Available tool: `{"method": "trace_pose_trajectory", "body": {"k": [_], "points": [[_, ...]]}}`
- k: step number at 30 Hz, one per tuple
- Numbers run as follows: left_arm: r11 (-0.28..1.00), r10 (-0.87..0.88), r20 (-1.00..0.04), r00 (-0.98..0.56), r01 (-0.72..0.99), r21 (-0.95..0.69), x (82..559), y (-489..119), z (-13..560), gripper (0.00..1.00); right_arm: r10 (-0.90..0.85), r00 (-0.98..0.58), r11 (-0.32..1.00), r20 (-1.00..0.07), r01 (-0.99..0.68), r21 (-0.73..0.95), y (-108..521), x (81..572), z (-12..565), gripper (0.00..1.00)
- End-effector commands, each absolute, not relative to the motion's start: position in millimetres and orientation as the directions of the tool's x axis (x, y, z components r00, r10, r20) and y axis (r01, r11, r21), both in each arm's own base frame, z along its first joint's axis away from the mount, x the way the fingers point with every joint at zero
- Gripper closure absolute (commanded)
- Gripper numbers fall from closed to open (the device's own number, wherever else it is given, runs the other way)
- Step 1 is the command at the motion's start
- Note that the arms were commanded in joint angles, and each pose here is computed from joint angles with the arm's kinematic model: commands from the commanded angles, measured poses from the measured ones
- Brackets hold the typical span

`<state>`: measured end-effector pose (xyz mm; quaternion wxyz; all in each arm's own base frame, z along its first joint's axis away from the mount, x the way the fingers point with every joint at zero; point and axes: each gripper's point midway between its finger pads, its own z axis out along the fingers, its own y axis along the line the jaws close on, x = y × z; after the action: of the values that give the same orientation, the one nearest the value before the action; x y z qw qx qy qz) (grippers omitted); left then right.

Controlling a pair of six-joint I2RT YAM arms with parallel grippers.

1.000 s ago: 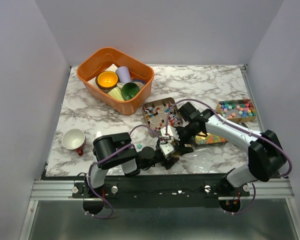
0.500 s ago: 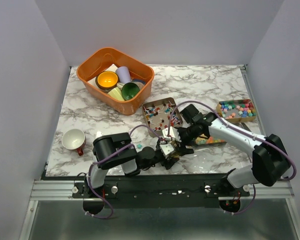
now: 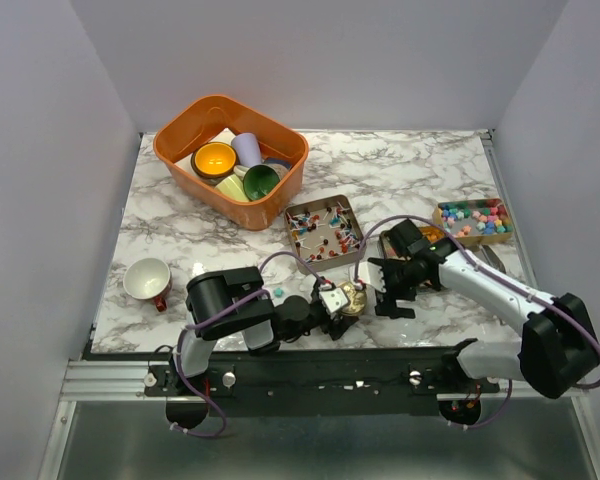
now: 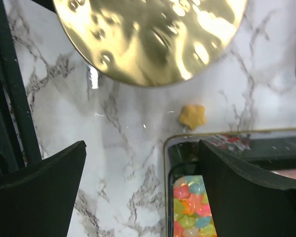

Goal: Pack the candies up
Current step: Close the bottle lid on the packing bottle, then screw the bottle lid onto the packing bottle.

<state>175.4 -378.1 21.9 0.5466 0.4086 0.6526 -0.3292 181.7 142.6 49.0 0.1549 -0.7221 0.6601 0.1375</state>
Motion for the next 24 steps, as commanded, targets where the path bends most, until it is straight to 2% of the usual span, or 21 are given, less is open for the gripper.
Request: {"method": "trace_pose_trajectory", "body": {"k": [1,2,3,5,6,7,8,12,13,24], "points": [[0.418,0.262,-0.963,-0.066,0.907,0.051,164,-372,-3,0.82,-0.876,0.087,-0.031,-0.475,-0.992,-0.125,140,199,88,0.01],[0.411,0.272,-0.961,-0.046,0.909,0.074,165,-372,-4,0.89,-0.856,0.091,-0.020,-0.509,-0.990,-0.142,145,203,98,0.03],[0.410,0.279,-0.959,-0.044,0.909,0.077,165,-372,-6,1.00,-0.812,0.111,-0.025,-0.573,-0.987,-0.156,160,207,114,0.06],[0.405,0.294,-0.954,-0.050,0.911,0.077,164,-372,-10,1.00,-0.751,0.088,0.003,-0.655,-0.991,-0.137,180,212,130,0.26],[0.401,0.296,-0.954,-0.053,0.913,0.074,163,-372,-10,1.00,-0.695,0.086,-0.004,-0.714,-0.993,-0.116,195,214,145,0.40],[0.398,0.298,-0.953,-0.054,0.914,0.073,162,-372,-11,1.00,-0.676,0.050,0.013,-0.735,-0.997,-0.079,202,215,148,0.79],[0.388,0.302,-0.952,-0.058,0.919,0.067,160,-373,-12,1.00,-0.668,0.017,0.011,-0.744,-0.999,-0.033,210,217,143,0.87],[0.394,0.313,-0.947,-0.070,0.917,0.063,161,-373,-14,1.00,-0.668,0.022,-0.069,-0.744,-0.997,0.033,229,217,132,0.89],[0.398,0.317,-0.946,-0.066,0.915,0.069,162,-372,-14,1.00,-0.667,0.036,-0.091,-0.744,-0.995,0.034,232,218,132,0.99],[0.433,0.326,-0.943,-0.062,0.897,0.090,170,-368,-15,1.00,-0.708,0.136,-0.267,-0.693,-0.960,0.084,229,175,91,0.99]]}}
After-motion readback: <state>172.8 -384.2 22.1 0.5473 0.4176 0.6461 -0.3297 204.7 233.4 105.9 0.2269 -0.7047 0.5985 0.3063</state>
